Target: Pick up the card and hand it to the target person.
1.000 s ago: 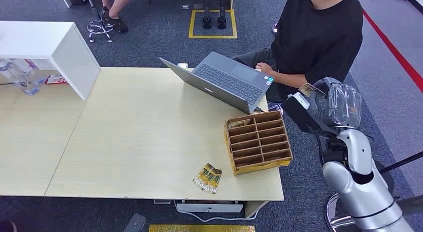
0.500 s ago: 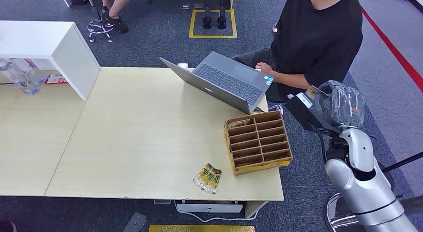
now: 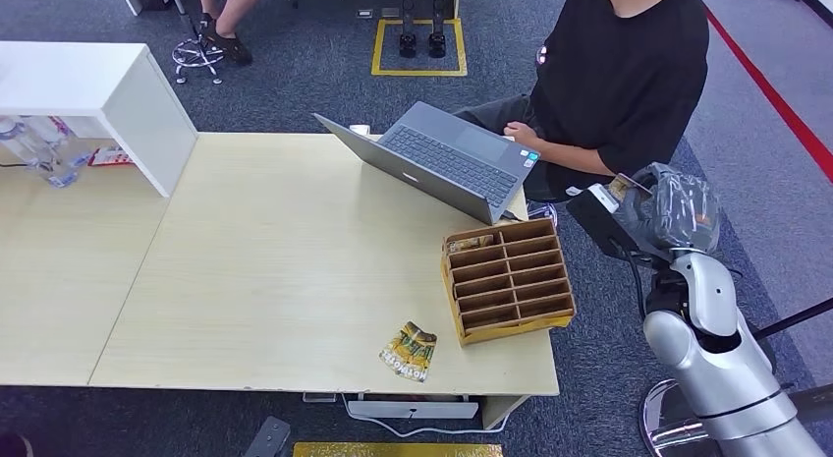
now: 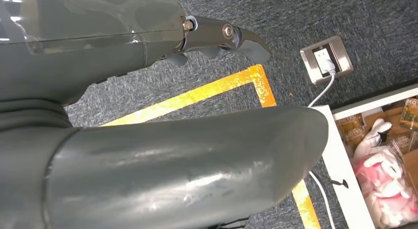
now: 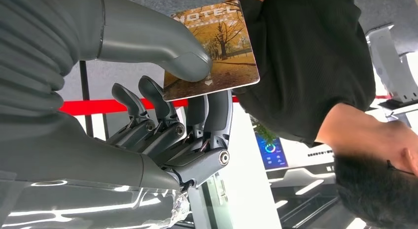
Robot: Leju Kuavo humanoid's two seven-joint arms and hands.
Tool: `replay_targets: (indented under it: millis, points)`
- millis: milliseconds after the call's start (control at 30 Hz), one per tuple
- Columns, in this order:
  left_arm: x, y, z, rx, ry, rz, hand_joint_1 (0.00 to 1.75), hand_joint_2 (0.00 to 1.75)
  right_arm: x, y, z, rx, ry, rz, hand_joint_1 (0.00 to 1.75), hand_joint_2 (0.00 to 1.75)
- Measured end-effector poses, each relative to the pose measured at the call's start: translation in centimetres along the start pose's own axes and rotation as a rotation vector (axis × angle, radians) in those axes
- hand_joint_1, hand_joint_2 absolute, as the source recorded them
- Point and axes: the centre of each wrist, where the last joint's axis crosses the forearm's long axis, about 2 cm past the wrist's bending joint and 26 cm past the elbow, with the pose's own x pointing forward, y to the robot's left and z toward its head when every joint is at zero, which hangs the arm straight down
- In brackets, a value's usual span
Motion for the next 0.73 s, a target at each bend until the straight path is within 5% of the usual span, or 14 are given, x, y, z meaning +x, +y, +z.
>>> replay_targets:
  millis: [733]
  points:
    - [0.02, -0.01, -0.01, -0.002, -0.001, -0.008, 0.00, 0.00, -0.54, 0.73, -0.02, 0.022, 0.013, 0.020, 1.52, 1.75]
